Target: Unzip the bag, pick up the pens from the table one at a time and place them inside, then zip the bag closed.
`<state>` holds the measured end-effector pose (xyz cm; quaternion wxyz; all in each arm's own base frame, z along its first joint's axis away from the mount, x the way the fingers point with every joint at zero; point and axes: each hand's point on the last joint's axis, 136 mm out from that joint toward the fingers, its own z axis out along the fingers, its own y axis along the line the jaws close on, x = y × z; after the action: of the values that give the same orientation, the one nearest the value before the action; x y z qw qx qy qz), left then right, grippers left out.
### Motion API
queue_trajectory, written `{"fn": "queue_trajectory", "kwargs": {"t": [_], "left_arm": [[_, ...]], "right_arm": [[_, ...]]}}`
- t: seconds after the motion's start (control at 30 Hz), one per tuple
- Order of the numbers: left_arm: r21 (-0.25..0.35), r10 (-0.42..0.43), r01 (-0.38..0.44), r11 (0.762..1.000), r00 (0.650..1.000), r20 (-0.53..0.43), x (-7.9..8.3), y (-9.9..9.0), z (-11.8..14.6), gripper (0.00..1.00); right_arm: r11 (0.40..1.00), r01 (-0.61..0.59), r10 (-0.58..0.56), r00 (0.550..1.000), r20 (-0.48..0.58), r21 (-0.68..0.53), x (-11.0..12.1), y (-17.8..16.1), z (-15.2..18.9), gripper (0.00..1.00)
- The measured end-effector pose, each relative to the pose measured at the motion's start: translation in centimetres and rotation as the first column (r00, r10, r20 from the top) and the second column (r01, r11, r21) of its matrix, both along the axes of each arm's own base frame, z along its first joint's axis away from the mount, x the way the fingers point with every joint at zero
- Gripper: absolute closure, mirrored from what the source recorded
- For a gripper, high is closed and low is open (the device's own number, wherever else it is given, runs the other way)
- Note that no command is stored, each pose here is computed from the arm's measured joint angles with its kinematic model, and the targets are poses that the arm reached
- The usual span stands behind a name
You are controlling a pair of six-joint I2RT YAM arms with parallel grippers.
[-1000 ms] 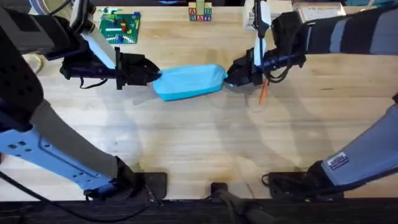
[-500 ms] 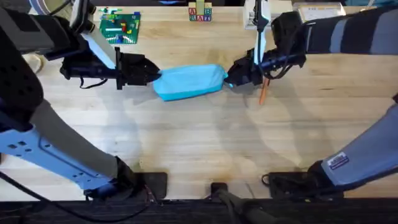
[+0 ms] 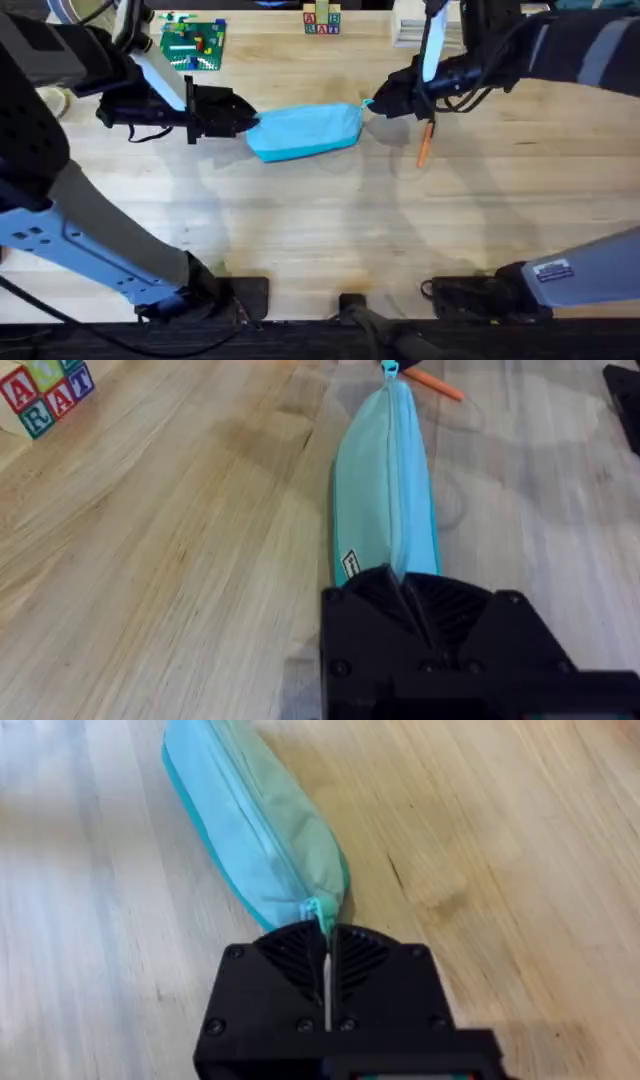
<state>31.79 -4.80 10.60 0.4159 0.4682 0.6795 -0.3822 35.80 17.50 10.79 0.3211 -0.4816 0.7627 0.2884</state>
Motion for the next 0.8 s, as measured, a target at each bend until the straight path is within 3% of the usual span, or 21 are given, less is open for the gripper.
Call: {"fn": "queue_trajectory", "kwargs": {"t": [0.33,0.8], "left_arm": [[0.0,0.0,0.0,1.0,1.0,0.0,0.0,0.0,0.0,0.958],[0.0,0.0,0.0,1.0,1.0,0.003,0.0,0.0,0.0,0.958]], "right_arm": [[0.999,0.037,-0.037,0.999,-0.006,0.014,-0.3,0.4,1.8,0.97],[0.997,-0.072,0.071,0.997,0.024,0.016,-2.4,4.4,2.7,0.97]]}}
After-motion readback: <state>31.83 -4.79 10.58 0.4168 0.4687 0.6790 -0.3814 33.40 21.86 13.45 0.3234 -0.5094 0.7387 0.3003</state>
